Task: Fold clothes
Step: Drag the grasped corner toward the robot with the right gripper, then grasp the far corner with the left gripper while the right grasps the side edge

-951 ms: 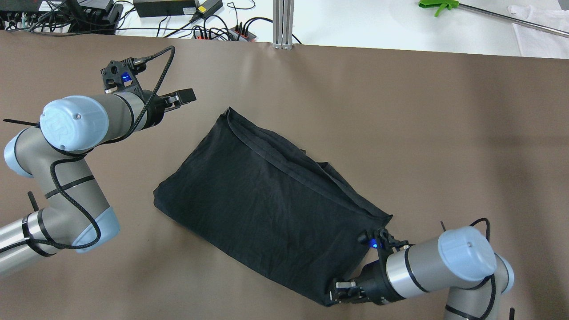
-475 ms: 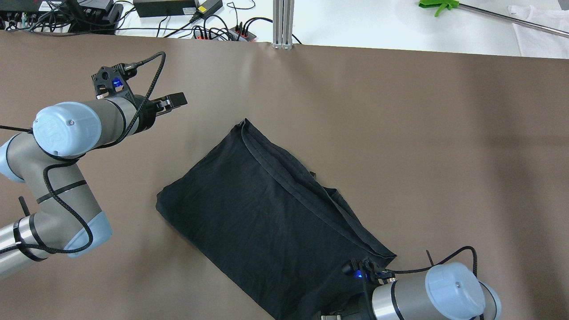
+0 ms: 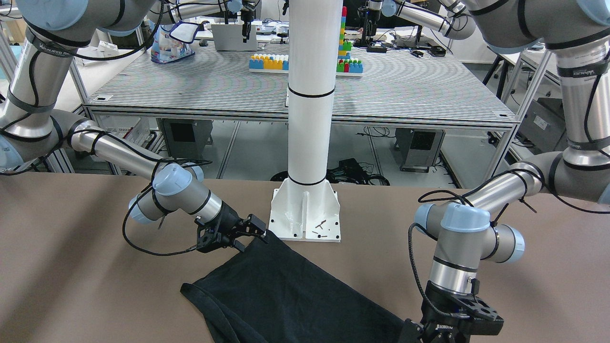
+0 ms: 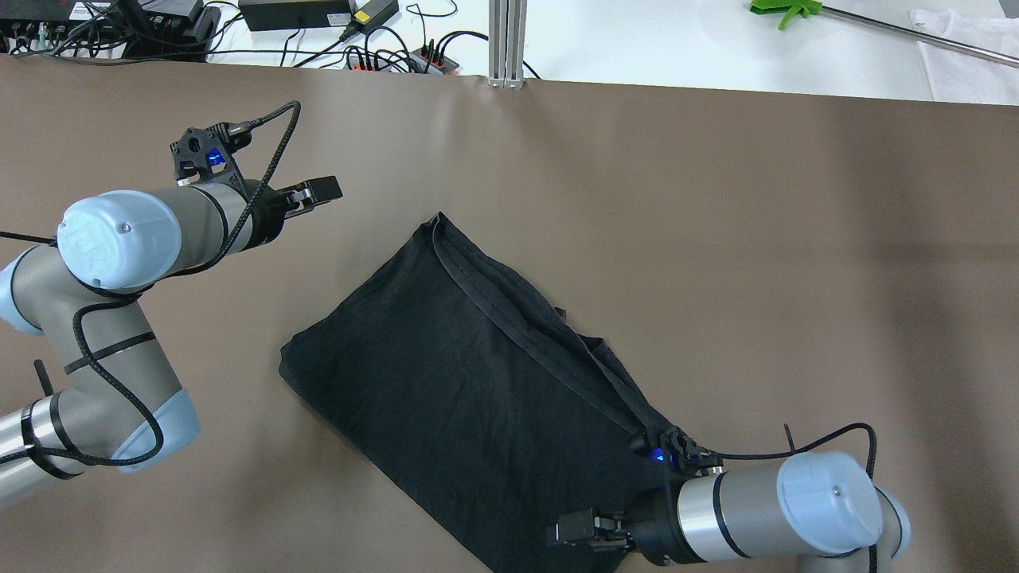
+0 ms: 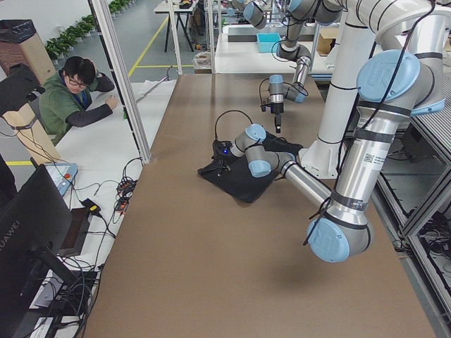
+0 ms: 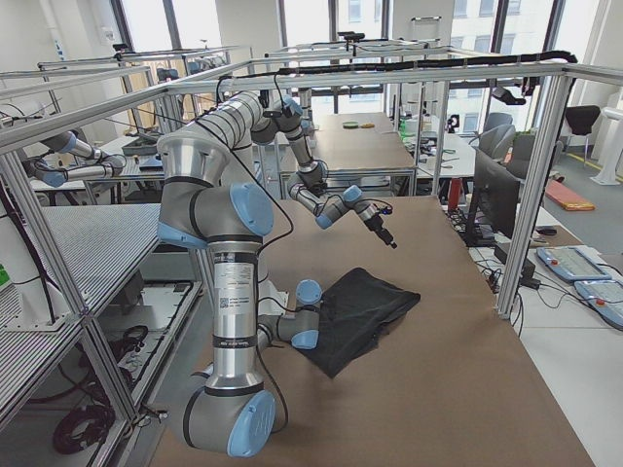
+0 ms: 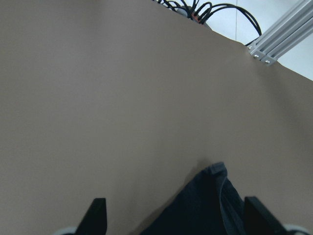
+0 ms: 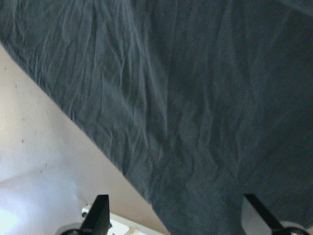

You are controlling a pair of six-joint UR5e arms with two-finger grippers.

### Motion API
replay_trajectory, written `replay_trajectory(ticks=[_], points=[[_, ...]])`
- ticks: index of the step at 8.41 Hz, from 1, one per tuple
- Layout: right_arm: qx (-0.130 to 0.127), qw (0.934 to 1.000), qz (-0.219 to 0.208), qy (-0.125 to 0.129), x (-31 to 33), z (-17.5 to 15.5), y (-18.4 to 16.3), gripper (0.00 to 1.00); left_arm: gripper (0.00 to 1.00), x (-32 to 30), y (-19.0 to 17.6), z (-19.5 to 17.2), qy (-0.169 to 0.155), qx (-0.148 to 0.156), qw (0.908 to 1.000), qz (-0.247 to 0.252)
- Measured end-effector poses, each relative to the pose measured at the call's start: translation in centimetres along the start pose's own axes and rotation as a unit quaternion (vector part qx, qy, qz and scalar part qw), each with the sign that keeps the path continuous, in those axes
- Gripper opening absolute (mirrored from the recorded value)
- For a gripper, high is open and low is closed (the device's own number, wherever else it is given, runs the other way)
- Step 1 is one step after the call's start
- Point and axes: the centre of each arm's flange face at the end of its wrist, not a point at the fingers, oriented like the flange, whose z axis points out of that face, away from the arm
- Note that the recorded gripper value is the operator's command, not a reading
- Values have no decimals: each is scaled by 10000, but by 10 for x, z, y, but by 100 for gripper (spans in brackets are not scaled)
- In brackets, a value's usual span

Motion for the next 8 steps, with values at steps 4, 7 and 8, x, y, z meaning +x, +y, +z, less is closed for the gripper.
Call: replay_trajectory(ticks=[4,7,8], points=[[890,9957,153,212,9,-44,-73,95,100,-41,73,-23,-24,-773,9958,-486],[1093,9938,82,202,9,-61,-90,95,100,-67,119,-24,18,-838,9955,-432],[1133,9933,80,203,9,-62,-92,95,100,-74,123,-18,-51,-839,9957,-401]])
